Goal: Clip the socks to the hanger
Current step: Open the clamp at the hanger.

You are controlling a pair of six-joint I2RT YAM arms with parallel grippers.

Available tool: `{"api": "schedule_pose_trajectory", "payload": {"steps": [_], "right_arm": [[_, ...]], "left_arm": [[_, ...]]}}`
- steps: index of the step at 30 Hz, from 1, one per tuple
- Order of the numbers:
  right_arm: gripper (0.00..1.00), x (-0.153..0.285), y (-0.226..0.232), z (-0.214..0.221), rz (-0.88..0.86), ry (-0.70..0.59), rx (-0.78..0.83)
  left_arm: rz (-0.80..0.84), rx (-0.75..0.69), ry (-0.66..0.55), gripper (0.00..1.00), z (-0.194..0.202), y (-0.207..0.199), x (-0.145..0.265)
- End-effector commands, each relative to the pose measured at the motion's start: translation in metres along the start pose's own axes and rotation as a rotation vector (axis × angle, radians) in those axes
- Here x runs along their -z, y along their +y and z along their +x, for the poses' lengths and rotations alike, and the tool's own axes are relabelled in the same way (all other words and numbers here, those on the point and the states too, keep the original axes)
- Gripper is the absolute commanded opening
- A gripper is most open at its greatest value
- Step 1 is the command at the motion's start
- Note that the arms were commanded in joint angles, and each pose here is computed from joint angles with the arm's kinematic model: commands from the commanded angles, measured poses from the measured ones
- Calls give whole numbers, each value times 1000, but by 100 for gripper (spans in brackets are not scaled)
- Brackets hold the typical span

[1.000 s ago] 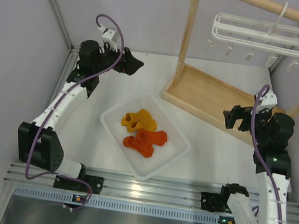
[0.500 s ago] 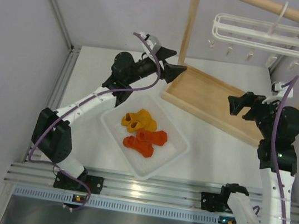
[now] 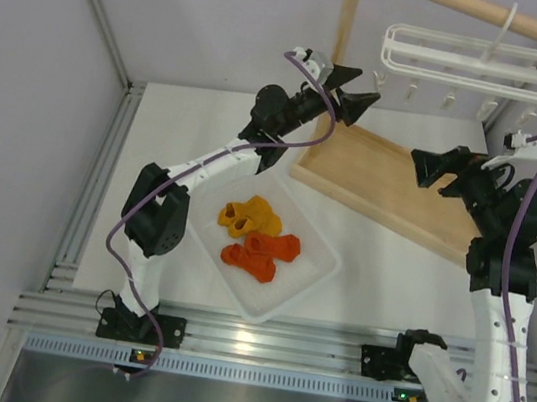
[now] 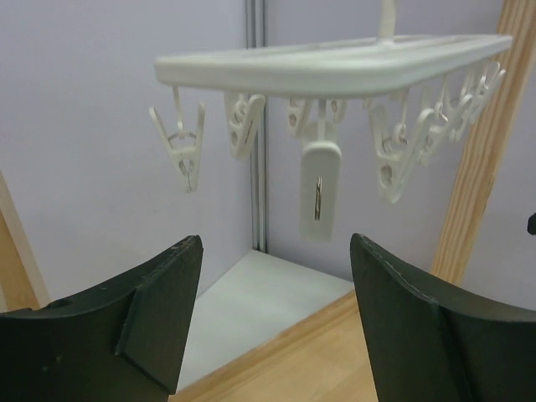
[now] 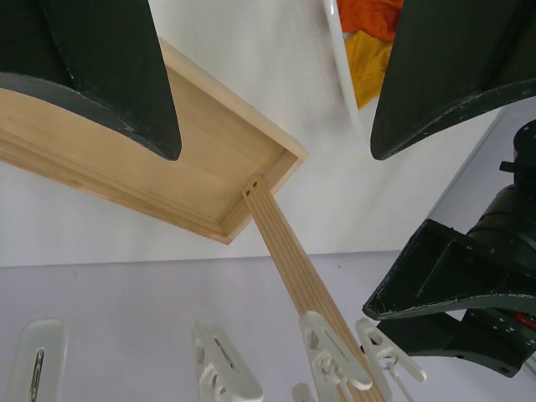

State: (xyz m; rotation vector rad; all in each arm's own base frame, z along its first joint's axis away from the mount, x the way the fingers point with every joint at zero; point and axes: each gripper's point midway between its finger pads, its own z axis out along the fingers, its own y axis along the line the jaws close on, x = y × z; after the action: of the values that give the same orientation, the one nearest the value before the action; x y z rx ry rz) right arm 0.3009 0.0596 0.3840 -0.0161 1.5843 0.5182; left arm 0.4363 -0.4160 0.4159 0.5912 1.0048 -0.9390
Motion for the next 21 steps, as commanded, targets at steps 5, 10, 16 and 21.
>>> {"api": "schedule_pose_trajectory", "payload": {"steps": [5,10,16,21], "right_arm": [[94,-8,20,-51,-71,-132,27],[93,-15,23,-63,-82,-158,16],[93,-27,33,-69,-130,-168,20],[91,-37,39,-80,-154,-211,27]], "left_arm": [[55,-24,-169,73,-47,-11,-25],[97,-25,-155,67,-38,-17,-27],[93,-20,-155,56,-39,-15,-33],[97,-17,-164,47,-46,-17,-34]]}}
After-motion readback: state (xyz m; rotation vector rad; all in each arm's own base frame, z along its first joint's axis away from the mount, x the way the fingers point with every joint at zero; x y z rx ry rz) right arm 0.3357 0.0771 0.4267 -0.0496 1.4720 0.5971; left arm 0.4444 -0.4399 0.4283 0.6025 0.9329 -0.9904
